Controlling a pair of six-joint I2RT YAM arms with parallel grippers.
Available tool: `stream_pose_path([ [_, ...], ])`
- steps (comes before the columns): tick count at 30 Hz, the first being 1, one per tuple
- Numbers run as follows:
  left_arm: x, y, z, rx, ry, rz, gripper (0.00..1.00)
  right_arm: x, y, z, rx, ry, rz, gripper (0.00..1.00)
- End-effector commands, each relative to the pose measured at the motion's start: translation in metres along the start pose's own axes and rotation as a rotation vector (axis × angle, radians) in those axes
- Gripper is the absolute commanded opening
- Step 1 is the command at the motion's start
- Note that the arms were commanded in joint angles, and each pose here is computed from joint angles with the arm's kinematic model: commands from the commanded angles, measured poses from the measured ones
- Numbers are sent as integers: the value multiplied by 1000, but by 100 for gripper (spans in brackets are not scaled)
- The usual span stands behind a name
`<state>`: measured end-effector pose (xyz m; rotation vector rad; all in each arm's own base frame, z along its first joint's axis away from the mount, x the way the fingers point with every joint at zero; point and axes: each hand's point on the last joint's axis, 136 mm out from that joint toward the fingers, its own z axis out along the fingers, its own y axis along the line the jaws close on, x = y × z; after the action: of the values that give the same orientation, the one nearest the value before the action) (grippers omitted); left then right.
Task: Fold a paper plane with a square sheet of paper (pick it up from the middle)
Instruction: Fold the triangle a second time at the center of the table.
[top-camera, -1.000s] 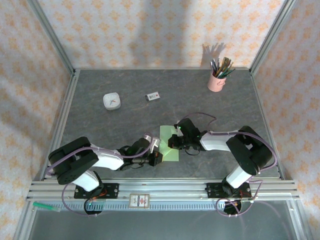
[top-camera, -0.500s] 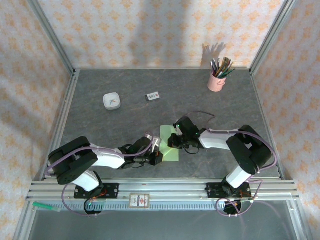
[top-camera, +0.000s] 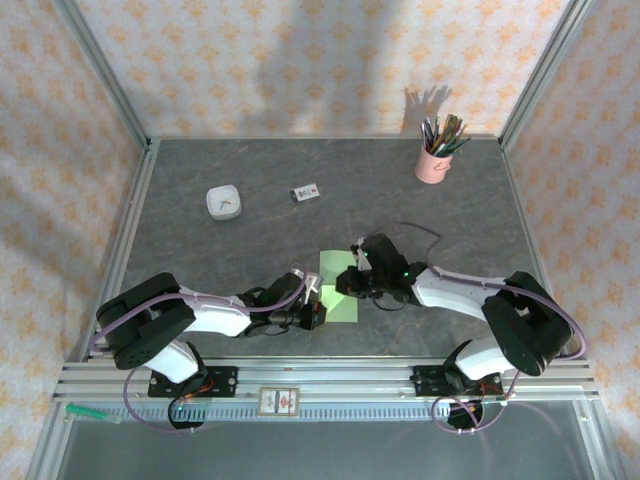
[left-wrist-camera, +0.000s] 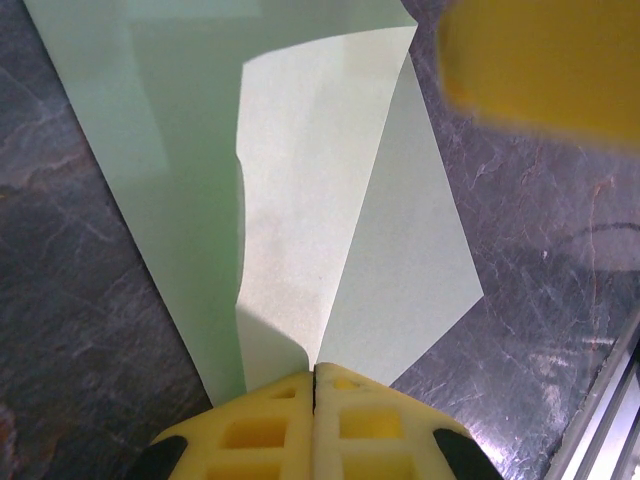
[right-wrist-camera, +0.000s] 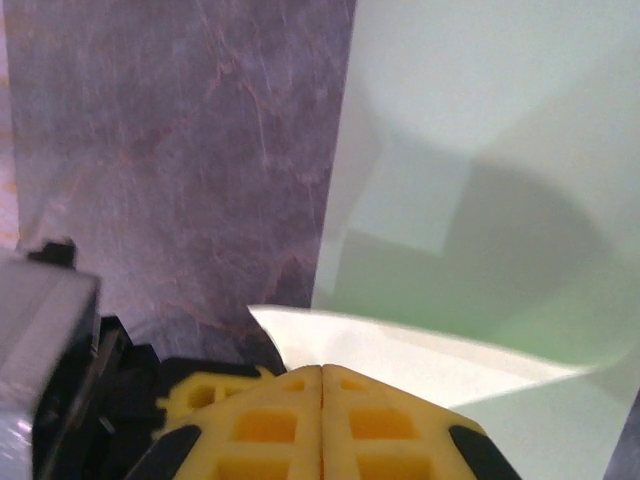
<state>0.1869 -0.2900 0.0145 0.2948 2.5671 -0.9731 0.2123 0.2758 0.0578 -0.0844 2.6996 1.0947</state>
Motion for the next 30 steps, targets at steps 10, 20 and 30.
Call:
stream_pose_path([
  [10, 43, 57, -1, -221, 138, -49, 0, 26, 4, 24, -49, 52, 37, 5],
  [20, 47, 64, -3, -254, 150, -38, 0, 29, -12, 35, 19, 83, 26, 4],
  [30, 58, 77, -6, -286, 173, -49, 0, 19, -32, 31, 66, 78, 38, 3],
])
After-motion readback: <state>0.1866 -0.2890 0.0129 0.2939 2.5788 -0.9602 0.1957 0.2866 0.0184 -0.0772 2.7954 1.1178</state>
